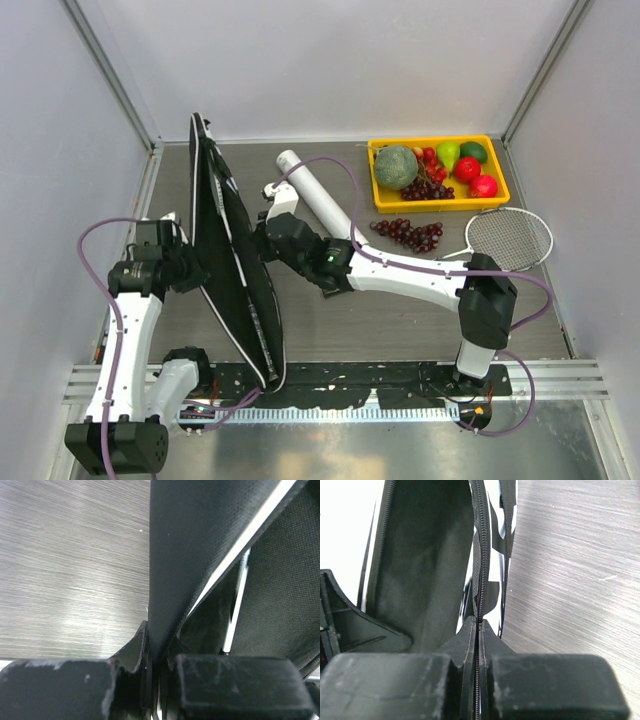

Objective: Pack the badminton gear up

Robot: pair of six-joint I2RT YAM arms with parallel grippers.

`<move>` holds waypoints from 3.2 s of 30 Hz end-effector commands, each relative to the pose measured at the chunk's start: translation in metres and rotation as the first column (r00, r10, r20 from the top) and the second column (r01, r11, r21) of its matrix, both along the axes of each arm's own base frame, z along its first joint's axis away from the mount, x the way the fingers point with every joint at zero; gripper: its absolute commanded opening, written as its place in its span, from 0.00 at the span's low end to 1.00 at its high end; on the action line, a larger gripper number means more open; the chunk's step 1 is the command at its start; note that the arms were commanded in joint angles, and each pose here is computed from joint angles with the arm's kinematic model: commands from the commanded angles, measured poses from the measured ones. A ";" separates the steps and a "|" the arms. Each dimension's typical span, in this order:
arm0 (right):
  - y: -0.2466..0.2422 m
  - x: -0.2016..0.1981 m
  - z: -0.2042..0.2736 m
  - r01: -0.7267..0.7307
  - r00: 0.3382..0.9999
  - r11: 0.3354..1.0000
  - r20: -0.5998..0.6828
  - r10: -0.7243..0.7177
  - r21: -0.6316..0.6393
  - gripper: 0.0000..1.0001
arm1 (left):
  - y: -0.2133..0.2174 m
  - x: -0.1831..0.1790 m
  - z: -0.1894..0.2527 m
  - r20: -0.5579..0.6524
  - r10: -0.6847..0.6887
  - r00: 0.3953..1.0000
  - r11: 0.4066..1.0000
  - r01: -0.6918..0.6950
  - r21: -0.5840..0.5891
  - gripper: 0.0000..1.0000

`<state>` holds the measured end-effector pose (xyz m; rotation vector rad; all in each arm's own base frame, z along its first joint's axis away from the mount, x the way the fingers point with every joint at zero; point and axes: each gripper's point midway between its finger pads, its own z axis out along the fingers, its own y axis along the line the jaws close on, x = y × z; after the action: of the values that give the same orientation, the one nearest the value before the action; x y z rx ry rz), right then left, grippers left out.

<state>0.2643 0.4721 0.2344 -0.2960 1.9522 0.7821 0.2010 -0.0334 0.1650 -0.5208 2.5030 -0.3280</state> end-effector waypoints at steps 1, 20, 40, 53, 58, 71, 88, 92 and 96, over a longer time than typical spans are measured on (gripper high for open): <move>-0.009 0.007 0.033 0.061 0.998 0.996 0.022 -0.063 0.058 0.05 | 0.037 0.011 0.015 0.097 0.110 0.989 0.979 -0.125 0.160 0.00; 0.065 -0.029 -0.023 -0.113 0.989 0.991 -0.086 0.119 0.067 0.06 | -0.045 0.028 -0.046 -0.024 -0.084 0.996 0.950 0.073 -0.304 0.00; -0.038 -0.041 -0.025 0.078 0.964 0.992 -0.261 -0.049 0.101 0.52 | -0.042 0.027 -0.043 0.040 -0.104 0.994 0.952 0.112 -0.285 0.00; -0.229 -0.057 -0.093 0.769 0.501 0.630 -0.509 -0.700 -0.110 0.57 | -0.047 0.027 -0.033 0.092 -0.125 0.988 0.943 0.147 -0.298 0.00; -0.265 -0.048 -0.113 0.840 0.348 0.504 -0.511 -0.786 -0.202 0.61 | -0.050 0.026 -0.032 0.094 -0.134 0.987 0.938 0.157 -0.310 0.00; -0.317 -0.010 -0.158 0.883 0.030 0.299 -0.592 -0.805 -0.362 0.63 | -0.053 0.026 -0.030 0.110 -0.146 0.983 0.929 0.174 -0.325 0.00; -0.287 0.005 -0.208 0.814 -0.130 0.322 -0.691 -0.711 -0.484 0.61 | -0.053 0.025 -0.028 0.122 -0.145 0.982 0.929 0.178 -0.325 0.00; -0.281 0.001 -0.220 0.793 -0.176 0.321 -0.699 -0.693 -0.518 0.61 | -0.053 0.025 -0.027 0.126 -0.145 0.981 0.930 0.178 -0.321 0.00; -0.281 -0.005 -0.228 0.777 -0.206 0.315 -0.694 -0.690 -0.544 0.58 | -0.052 0.025 -0.027 0.126 -0.144 0.981 0.931 0.178 -0.318 0.00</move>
<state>0.2629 0.1848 0.0175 1.6457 2.4054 0.0467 0.2178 -0.0823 0.1230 -0.4834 2.4807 -0.7848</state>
